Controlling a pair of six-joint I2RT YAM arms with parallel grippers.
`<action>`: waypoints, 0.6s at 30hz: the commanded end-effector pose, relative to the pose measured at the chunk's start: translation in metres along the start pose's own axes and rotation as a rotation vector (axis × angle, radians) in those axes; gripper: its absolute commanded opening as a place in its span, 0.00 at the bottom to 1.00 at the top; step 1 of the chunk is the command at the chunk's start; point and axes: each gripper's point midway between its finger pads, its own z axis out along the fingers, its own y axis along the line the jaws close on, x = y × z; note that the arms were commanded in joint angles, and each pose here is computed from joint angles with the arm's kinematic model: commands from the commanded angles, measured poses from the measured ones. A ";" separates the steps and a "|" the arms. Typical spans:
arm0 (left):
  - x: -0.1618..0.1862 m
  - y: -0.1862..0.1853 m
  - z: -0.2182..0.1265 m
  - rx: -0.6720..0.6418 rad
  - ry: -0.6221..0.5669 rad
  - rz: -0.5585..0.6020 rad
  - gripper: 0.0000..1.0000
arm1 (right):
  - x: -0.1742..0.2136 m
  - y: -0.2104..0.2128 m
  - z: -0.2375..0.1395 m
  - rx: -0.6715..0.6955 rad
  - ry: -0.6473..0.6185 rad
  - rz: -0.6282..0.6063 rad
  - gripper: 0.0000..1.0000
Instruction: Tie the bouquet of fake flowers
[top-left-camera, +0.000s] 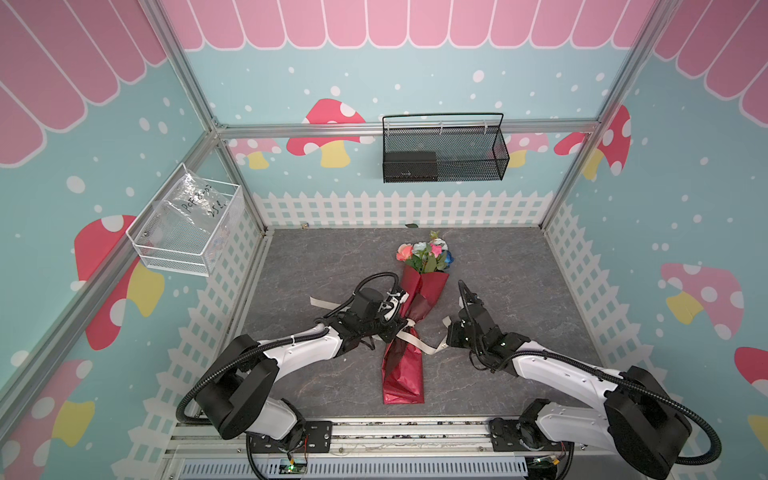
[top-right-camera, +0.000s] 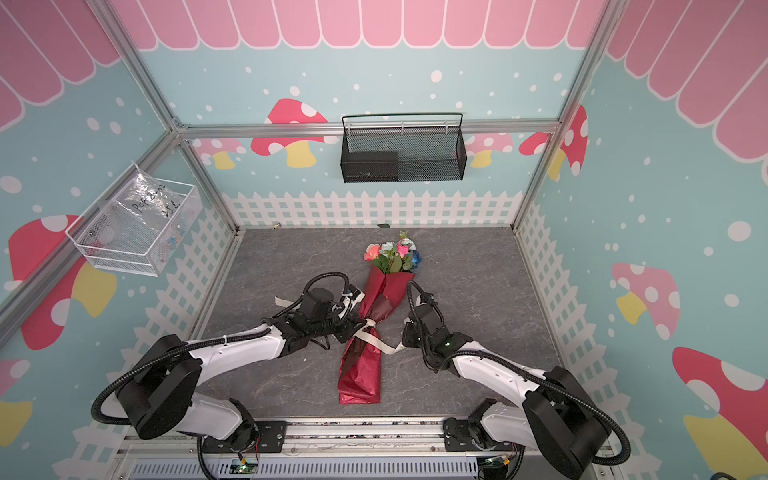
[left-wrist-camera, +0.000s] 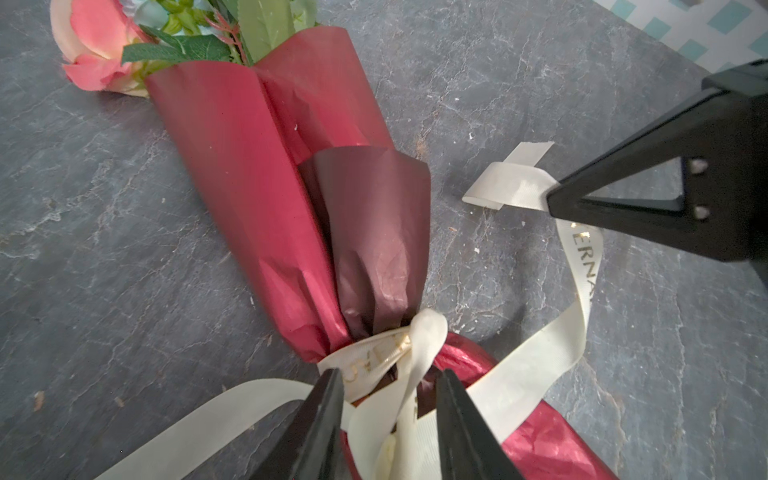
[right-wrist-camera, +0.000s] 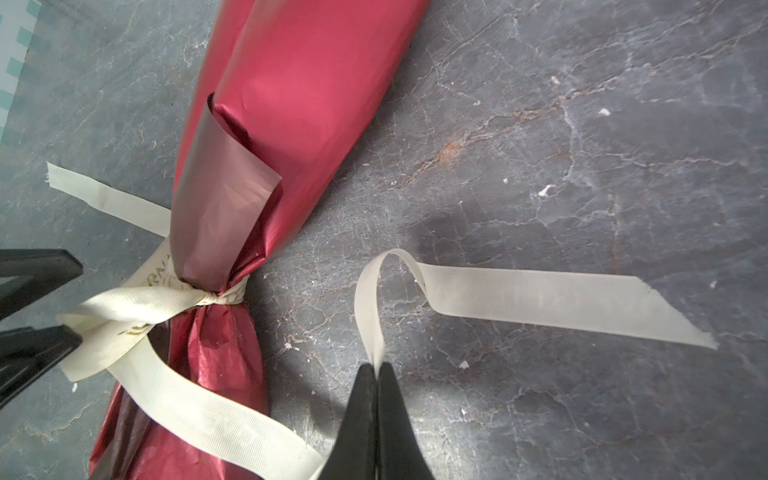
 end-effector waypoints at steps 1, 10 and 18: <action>0.010 -0.002 0.000 0.027 0.053 0.014 0.40 | -0.001 0.004 0.001 -0.017 0.003 -0.010 0.05; 0.015 0.001 0.004 0.037 0.074 0.012 0.29 | 0.007 0.000 0.005 -0.007 0.034 -0.017 0.06; 0.002 -0.002 0.009 0.062 0.058 0.015 0.04 | 0.009 0.004 0.000 -0.026 0.061 -0.087 0.16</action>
